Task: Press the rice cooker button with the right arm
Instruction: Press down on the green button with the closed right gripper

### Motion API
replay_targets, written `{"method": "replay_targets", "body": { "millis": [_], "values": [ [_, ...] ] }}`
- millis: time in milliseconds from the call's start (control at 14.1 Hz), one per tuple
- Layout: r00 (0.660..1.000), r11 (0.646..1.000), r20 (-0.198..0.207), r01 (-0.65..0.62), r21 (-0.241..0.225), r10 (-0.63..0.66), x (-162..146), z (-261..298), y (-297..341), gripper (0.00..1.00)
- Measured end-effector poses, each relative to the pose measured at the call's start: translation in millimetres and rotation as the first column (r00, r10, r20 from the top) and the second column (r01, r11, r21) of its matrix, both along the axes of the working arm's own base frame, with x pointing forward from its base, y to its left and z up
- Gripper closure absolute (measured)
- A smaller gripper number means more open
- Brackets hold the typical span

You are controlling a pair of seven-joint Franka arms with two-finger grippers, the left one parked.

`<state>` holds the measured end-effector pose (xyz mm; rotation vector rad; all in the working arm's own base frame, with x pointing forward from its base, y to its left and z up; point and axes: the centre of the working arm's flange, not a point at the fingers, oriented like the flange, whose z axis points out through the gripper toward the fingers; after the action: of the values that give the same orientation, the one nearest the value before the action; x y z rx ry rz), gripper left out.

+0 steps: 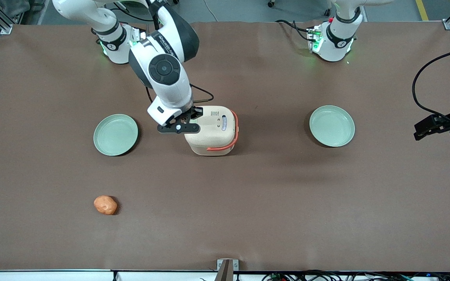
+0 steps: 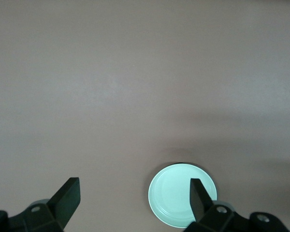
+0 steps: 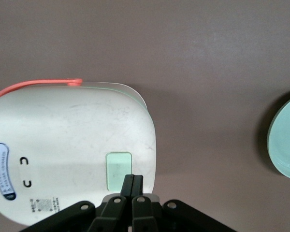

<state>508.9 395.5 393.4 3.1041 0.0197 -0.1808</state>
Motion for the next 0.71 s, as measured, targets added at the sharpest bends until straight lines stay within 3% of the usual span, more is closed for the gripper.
{"method": "replay_targets", "body": {
  "millis": [708],
  "values": [
    [1.000,0.999,-0.009,-0.030,-0.011,0.030,-9,-26,21,0.98]
  ]
}}
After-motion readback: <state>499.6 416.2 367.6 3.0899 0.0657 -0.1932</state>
